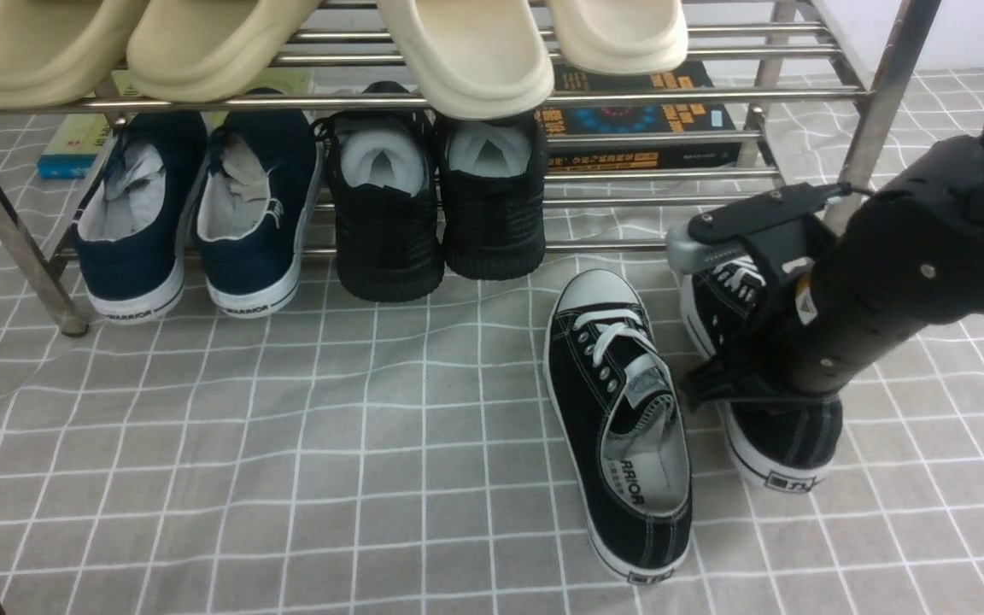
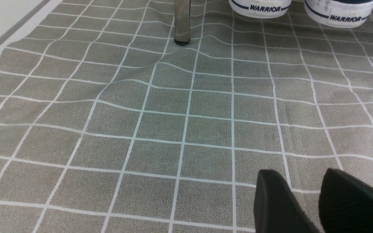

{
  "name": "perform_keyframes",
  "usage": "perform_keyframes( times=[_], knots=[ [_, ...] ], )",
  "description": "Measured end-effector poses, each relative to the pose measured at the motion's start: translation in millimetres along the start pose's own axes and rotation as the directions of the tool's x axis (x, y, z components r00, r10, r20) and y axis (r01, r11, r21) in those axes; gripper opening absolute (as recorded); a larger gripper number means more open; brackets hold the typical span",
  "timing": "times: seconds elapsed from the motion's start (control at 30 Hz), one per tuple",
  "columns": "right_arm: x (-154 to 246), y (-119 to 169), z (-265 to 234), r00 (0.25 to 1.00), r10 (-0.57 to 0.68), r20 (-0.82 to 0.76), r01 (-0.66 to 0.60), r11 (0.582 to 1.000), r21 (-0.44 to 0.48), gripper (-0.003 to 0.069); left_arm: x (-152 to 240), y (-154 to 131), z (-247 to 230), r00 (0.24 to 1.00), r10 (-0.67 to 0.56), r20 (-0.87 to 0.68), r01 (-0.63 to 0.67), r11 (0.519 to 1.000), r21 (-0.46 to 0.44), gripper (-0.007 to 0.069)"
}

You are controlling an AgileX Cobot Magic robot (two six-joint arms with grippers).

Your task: Take the shoes off the shelf with your hand from the grey coffee tablecloth.

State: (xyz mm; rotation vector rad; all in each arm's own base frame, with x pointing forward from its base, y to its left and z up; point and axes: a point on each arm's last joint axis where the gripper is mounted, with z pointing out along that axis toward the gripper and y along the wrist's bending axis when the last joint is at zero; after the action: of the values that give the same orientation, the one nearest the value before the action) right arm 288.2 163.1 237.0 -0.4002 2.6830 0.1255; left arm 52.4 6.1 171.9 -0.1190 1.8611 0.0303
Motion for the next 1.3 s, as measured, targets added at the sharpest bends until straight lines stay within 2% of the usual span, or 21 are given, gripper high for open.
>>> perform_keyframes(
  times=[0.4, 0.53, 0.7, 0.8, 0.9, 0.97, 1.1, 1.23, 1.3],
  knots=[
    [1, 2, 6, 1.000, 0.017, -0.019, -0.017, 1.000, -0.011, 0.0036, 0, 0, 0, 1.000, 0.003, 0.000, -0.003, 1.000, -0.001, 0.0239],
    [3, 4, 12, 0.998, 0.017, -0.056, -0.018, 1.000, -0.023, 0.0075, 0, 1, 0, 1.000, 0.022, 0.000, -0.022, 1.000, -0.009, 0.0239],
    [5, 8, 12, 0.997, 0.002, -0.079, -0.008, 0.997, -0.071, 0.0180, 0, 1, 0, 0.999, 0.036, 0.000, -0.036, 0.999, -0.014, 0.0239],
    [4, 8, -2, 0.995, 0.003, -0.102, -0.011, 0.997, -0.078, 0.0244, 0, 1, 0, 0.999, 0.038, -0.001, -0.038, 0.999, -0.015, 0.0239],
    [-1, 7, -33, 0.996, -0.026, -0.084, 0.019, 0.996, -0.085, 0.0262, 0, 1, 0, 0.999, 0.041, -0.001, -0.041, 0.999, -0.016, 0.0239],
    [-3, 6, -51, 0.996, -0.050, -0.069, 0.044, 0.995, -0.086, 0.0259, 0, 1, 0, 0.999, 0.041, -0.001, -0.041, 0.999, -0.016, 0.0239],
    [7, -2, -109, 0.995, -0.097, -0.015, 0.096, 0.992, -0.083, 0.0180, 0, 2, 0, 0.999, 0.042, -0.001, -0.042, 0.999, -0.017, 0.0239],
    [45, -15, -169, 0.992, -0.099, 0.074, 0.105, 0.990, -0.092, 0.0015, 0, 2, 0, 0.999, 0.043, -0.001, -0.043, 0.999, -0.017, 0.0239],
    [60, -20, -181, 0.989, -0.095, 0.116, 0.106, 0.990, -0.097, -0.0010, 0, 2, 0, 0.999, 0.044, -0.001, -0.044, 0.999, -0.017, 0.0239]
  ],
)
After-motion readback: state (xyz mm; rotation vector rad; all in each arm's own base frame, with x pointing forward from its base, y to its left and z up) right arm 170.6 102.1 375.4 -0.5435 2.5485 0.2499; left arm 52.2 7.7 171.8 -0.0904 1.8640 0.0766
